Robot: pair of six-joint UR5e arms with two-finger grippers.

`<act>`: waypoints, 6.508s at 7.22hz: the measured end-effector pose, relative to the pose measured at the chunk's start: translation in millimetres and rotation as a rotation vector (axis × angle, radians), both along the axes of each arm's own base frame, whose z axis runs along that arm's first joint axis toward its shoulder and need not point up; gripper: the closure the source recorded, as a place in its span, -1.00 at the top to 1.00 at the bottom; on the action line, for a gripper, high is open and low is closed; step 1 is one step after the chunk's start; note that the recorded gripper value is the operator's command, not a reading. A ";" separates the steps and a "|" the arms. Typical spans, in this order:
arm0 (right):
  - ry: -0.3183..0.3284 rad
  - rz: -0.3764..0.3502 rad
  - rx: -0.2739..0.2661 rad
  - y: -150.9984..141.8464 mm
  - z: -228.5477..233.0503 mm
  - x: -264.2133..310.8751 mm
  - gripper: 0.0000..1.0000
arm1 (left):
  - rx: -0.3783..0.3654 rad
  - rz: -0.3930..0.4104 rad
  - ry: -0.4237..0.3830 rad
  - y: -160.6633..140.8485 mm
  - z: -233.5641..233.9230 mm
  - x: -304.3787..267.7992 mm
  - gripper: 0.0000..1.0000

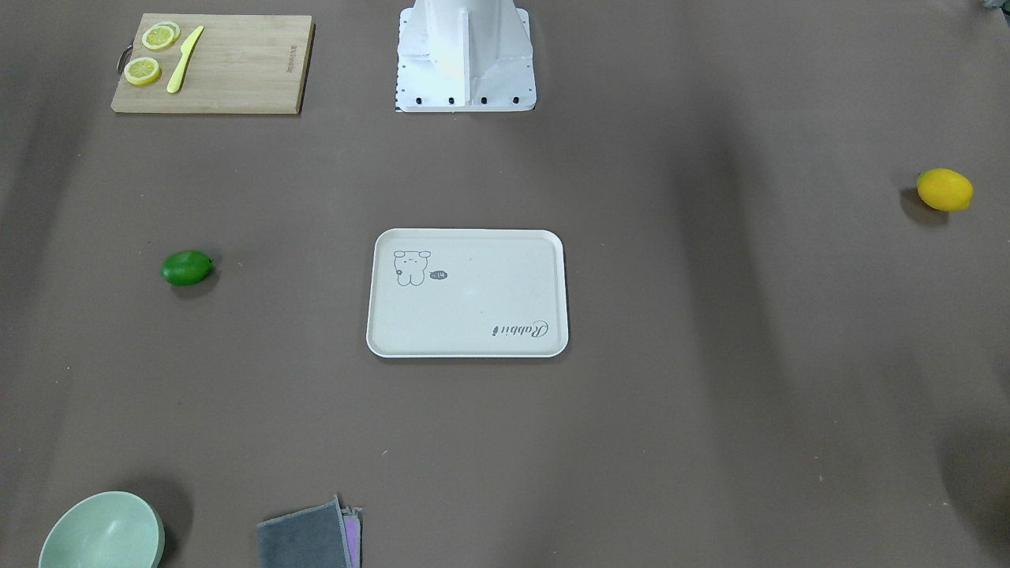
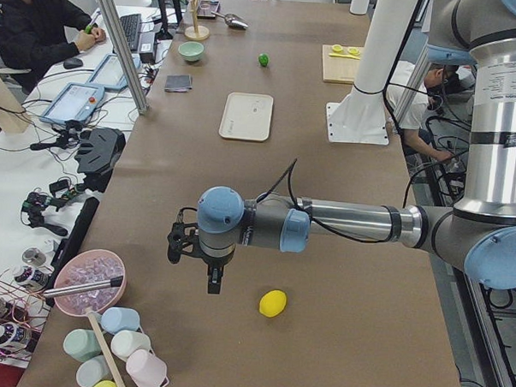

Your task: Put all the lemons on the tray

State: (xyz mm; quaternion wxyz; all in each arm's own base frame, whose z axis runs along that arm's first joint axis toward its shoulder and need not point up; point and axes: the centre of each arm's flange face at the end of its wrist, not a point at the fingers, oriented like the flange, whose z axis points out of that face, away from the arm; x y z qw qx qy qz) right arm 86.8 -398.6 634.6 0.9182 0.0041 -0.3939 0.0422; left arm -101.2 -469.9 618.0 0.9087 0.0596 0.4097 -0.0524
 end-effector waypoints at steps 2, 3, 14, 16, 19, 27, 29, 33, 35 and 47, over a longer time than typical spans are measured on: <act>0.015 -0.005 0.035 -11.9 -12.8 1.5 1.00 | 0.039 0.003 -0.003 -7.9 -13.6 0.3 0.96; 0.020 -0.006 0.044 -17.7 -17.7 0.0 1.00 | 0.073 0.003 -0.002 -9.8 -19.2 0.6 0.96; -0.069 -0.114 0.169 -100.9 -127.4 -164.8 1.00 | -0.111 -0.317 0.043 100.8 95.8 10.8 0.96; -0.081 -0.118 0.187 -111.1 -149.7 -186.0 1.00 | -0.183 -0.375 0.061 145.8 118.3 14.3 0.96; -0.093 -0.124 0.211 -119.7 -169.0 -198.2 1.00 | -0.247 -0.434 0.089 183.9 145.1 20.3 0.96; -0.103 -0.121 0.211 -119.1 -194.0 -220.8 1.00 | -0.332 -0.277 0.121 135.1 161.4 86.4 0.96; -0.111 -0.115 0.194 -120.7 -202.5 -233.1 1.00 | -0.347 -0.240 0.146 134.9 160.8 95.6 0.96; -0.108 -0.119 0.193 -123.6 -207.5 -245.3 1.00 | -0.360 -0.188 0.141 122.5 167.5 115.2 0.96; -0.108 -0.119 0.194 -123.9 -207.9 -245.8 1.00 | -0.366 -0.163 0.135 114.8 172.8 126.1 0.96; -0.130 -0.108 0.191 -132.8 -233.3 -260.2 1.00 | -0.434 -0.051 0.331 61.2 77.9 172.1 -1.00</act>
